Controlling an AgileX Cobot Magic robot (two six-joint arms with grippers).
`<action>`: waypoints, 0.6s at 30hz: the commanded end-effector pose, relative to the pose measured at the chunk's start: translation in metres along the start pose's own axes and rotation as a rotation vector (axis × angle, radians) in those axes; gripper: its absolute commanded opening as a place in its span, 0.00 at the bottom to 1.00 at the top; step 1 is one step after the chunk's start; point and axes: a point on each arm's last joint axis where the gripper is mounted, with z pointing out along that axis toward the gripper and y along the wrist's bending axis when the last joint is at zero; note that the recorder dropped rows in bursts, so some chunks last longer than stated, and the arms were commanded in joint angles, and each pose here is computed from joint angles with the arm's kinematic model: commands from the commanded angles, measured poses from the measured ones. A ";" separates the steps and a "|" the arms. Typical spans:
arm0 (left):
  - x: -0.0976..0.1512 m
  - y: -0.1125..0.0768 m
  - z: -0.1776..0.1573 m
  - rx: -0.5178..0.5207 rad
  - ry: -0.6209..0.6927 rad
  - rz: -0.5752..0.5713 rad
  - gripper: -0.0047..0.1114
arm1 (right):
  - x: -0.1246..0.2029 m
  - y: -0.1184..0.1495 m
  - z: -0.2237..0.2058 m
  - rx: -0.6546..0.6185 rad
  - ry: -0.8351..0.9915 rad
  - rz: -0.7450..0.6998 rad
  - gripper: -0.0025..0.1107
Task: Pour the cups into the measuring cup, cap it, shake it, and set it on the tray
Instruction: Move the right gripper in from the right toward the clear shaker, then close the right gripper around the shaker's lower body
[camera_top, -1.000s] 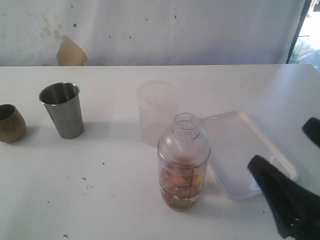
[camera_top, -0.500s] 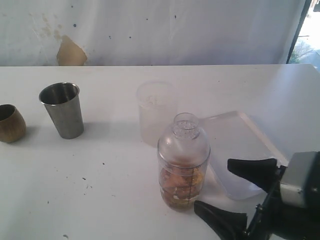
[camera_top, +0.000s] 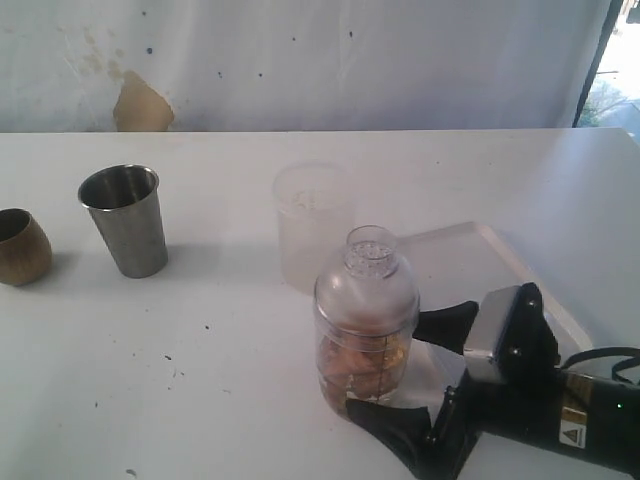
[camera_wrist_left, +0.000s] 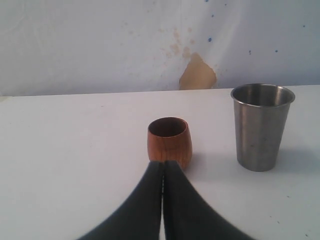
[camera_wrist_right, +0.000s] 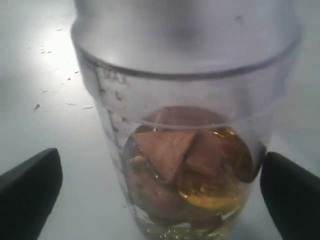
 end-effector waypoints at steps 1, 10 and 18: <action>0.000 0.000 0.000 -0.002 -0.013 0.003 0.05 | -0.001 -0.007 0.015 0.008 -0.022 -0.021 0.94; 0.000 0.000 0.000 -0.002 -0.013 0.003 0.05 | -0.001 -0.015 0.041 -0.029 -0.033 -0.039 0.94; 0.000 0.000 0.000 -0.002 -0.013 0.003 0.05 | -0.001 -0.023 0.061 -0.022 -0.050 -0.036 0.94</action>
